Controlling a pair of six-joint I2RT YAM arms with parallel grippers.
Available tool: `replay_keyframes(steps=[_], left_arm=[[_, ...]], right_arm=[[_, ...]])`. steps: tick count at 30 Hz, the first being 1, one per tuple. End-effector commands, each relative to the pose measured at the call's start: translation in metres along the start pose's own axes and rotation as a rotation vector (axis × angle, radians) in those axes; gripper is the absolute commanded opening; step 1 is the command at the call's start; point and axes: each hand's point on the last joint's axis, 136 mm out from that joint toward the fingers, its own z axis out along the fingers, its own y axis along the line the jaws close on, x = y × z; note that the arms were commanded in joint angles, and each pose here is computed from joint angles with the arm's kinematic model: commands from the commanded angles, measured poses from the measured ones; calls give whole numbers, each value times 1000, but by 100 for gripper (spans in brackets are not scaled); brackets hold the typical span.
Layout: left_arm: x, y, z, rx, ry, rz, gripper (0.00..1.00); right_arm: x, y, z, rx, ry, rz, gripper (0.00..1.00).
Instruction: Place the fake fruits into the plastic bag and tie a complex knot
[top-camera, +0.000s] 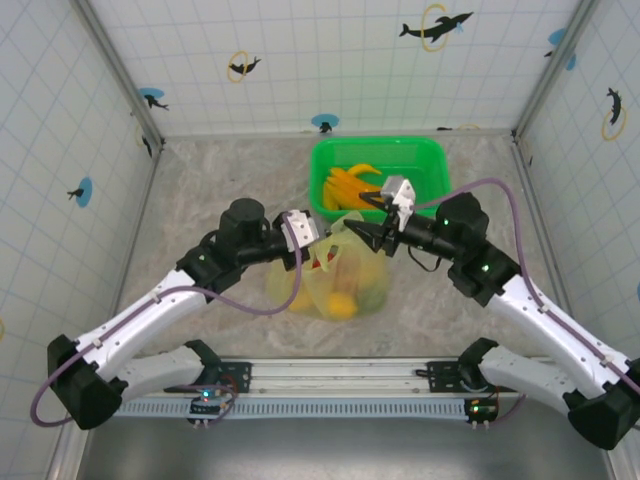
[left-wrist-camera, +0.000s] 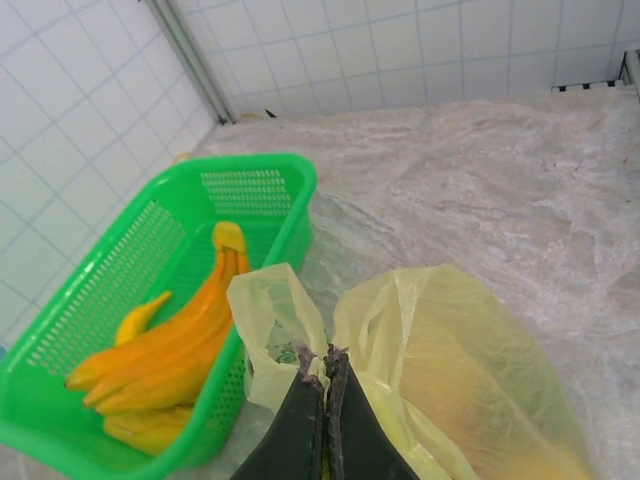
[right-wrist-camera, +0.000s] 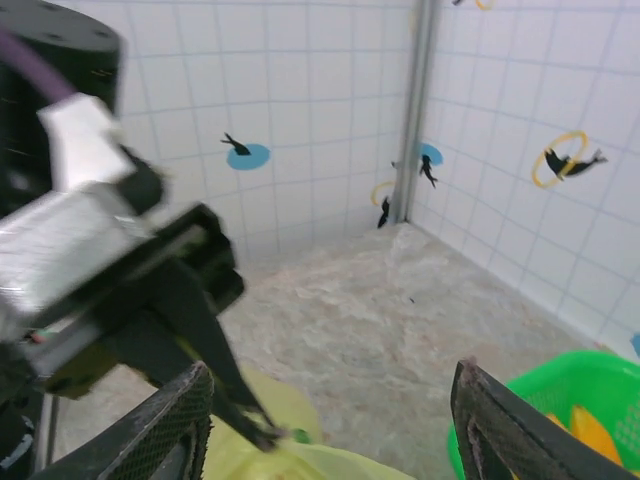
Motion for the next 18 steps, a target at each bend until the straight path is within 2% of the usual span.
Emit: replay_keyframes(steps=[1, 3, 7, 14, 18], left_arm=[[-17, 7, -6, -55, -65, 123, 0], [-19, 5, -6, -48, -76, 130, 0], [-21, 0, -5, -19, -90, 126, 0], [-20, -4, -5, 1, -94, 115, 0], [-20, -4, -6, -3, -93, 118, 0]], right_arm=[[38, 17, 7, -165, 118, 88, 70], [53, 29, 9, -228, 118, 44, 82], [56, 34, 13, -260, 68, -20, 87], [65, 40, 41, -325, 132, -23, 82], [86, 35, 47, -303, 221, -31, 70]])
